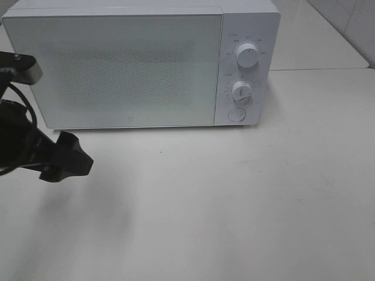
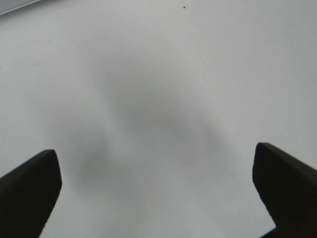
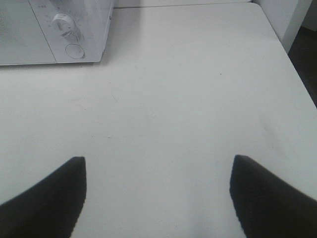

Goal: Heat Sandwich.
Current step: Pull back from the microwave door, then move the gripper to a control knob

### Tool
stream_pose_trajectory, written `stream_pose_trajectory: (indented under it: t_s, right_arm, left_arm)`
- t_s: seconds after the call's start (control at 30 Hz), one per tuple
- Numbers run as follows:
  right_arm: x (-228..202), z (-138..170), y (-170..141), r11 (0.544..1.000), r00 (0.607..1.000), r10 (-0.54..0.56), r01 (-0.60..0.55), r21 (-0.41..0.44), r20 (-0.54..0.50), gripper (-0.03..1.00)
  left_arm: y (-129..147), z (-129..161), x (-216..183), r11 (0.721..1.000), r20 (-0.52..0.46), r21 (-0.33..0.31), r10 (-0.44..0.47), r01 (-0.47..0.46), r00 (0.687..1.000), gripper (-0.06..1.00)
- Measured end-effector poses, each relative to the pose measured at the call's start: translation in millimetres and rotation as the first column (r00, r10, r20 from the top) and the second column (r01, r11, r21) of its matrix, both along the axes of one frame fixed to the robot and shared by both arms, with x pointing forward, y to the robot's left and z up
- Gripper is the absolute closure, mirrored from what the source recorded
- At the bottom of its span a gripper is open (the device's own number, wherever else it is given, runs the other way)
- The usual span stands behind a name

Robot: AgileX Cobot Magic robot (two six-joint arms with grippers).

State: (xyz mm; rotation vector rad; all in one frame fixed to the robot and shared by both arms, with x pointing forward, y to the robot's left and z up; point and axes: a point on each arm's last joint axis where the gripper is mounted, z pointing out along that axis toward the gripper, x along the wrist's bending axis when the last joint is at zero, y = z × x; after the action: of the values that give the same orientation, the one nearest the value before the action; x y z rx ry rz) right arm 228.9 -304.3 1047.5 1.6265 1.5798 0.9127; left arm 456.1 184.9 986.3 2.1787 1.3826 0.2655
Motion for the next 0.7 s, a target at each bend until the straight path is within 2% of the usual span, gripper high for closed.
stream_pose_trajectory:
  t_s: [0.07, 0.17, 0.23, 0.3, 0.4, 0.47, 0.57, 0.7]
  right_arm:
    - [0.0, 0.0, 0.0, 1.0, 1.0, 0.0, 0.0, 0.0, 0.0, 0.2]
    - [0.0, 0.0, 0.0, 1.0, 1.0, 0.0, 0.0, 0.0, 0.0, 0.2]
    - [0.0, 0.0, 0.0, 1.0, 1.0, 0.0, 0.0, 0.0, 0.0, 0.2]
    - [0.0, 0.0, 0.0, 1.0, 1.0, 0.0, 0.0, 0.0, 0.0, 0.2]
    - [0.0, 0.0, 0.0, 1.0, 1.0, 0.0, 0.0, 0.0, 0.0, 0.2]
    - [0.0, 0.0, 0.0, 1.0, 1.0, 0.0, 0.0, 0.0, 0.0, 0.2]
    - [0.0, 0.0, 0.0, 1.0, 1.0, 0.0, 0.0, 0.0, 0.0, 0.2]
    - [0.0, 0.0, 0.0, 1.0, 1.0, 0.0, 0.0, 0.0, 0.0, 0.2]
  left_arm:
    - [3.3, 3.6, -0.1, 1.0, -0.025, 0.013, -0.002, 0.002, 1.0, -0.05]
    - [19.8, 23.8, 2.4, 0.998, -0.08, 0.055, 0.024, -0.02, 0.996, -0.05]
    - [24.0, 28.5, 3.1, 0.997, -0.081, 0.065, 0.034, -0.028, 0.996, -0.05]
    - [40.3, 40.8, 1.4, 0.993, -0.08, 0.093, 0.084, -0.077, 0.993, -0.05]
    - [52.2, 47.1, -1.4, 0.987, -0.077, 0.099, 0.132, -0.124, 0.988, -0.05]
    - [68.4, 55.9, -7.6, 0.973, -0.074, 0.102, 0.213, -0.205, 0.974, -0.05]
    - [76.9, 60.6, -12.4, 0.962, -0.07, 0.116, 0.255, -0.247, 0.964, -0.05]
    - [93.3, 71.7, -28.6, 0.923, -0.052, 0.186, 0.352, -0.337, 0.934, -0.05]
